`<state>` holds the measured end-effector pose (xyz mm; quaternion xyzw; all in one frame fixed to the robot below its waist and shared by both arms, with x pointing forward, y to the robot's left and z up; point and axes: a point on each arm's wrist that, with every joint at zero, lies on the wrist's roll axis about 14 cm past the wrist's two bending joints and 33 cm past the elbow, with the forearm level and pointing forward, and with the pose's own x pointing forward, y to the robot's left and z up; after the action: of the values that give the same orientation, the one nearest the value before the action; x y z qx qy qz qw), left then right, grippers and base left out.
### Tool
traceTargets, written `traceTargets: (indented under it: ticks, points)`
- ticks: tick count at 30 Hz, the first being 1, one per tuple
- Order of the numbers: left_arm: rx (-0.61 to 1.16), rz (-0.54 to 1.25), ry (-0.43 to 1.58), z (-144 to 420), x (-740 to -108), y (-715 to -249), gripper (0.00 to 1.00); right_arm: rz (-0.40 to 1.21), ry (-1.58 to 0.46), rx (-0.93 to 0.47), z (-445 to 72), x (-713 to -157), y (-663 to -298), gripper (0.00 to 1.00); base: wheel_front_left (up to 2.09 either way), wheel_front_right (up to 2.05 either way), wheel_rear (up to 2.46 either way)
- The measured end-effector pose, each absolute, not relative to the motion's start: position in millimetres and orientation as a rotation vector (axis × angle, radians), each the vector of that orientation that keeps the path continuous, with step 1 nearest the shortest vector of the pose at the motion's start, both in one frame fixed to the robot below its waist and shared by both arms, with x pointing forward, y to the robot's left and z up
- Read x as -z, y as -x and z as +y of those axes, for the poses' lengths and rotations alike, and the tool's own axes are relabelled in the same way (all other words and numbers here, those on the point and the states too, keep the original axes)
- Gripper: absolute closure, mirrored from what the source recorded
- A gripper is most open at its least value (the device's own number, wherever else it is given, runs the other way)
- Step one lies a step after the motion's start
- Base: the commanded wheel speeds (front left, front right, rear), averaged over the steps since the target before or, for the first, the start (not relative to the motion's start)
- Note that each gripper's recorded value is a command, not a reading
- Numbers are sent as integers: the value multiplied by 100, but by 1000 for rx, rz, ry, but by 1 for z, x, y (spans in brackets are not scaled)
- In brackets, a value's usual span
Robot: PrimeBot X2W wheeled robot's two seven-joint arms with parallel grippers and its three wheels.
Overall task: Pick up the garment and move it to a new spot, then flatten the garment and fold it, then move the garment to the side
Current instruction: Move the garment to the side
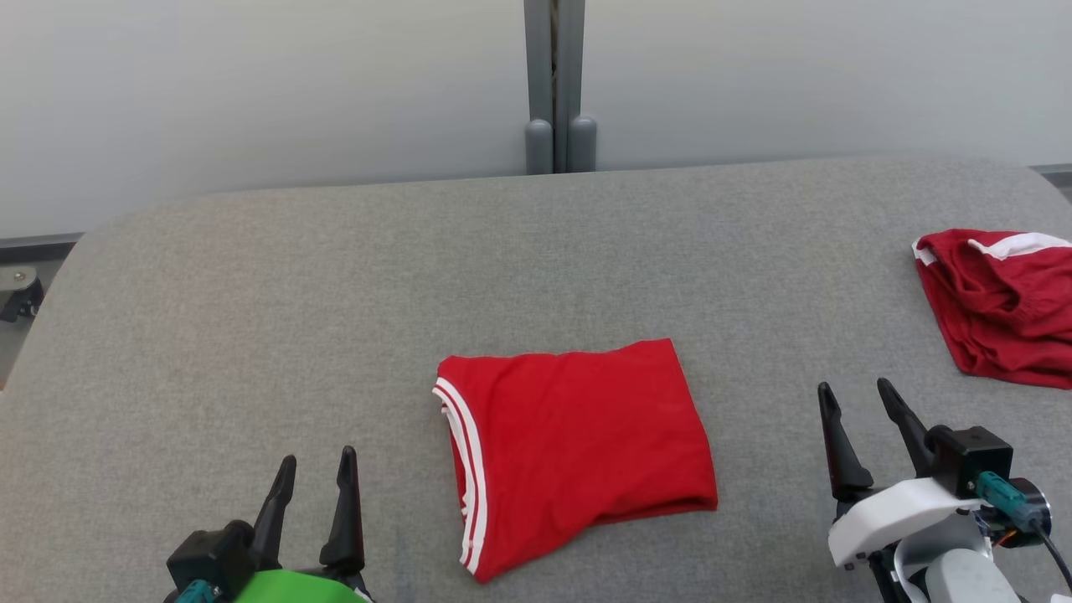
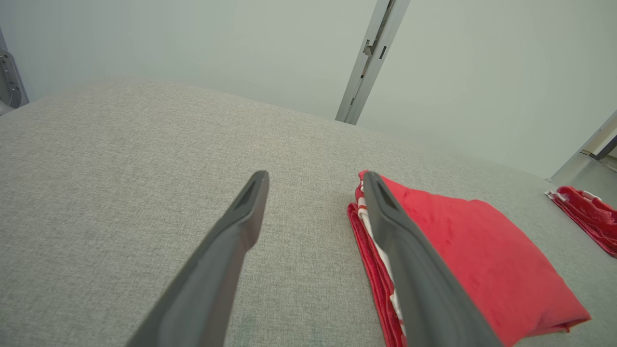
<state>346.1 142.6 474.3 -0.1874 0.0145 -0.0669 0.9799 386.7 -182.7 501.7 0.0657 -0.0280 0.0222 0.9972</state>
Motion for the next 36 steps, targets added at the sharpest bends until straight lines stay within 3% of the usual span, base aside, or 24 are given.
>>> traceTargets:
  ticks: [22,27,36]
  points:
    - [115,36,374,146,-471,-344,0,-46,-118,-96,-166,-499,-387,0,0,0,0]
    - [109,40,375,147,-469,-346,0,-52,-72,-141,-152,-507,-403,0,0,0,0]
    - [82,46,370,156,-466,-350,0,167,57,-275,-108,-489,-438,0,0,0,0]
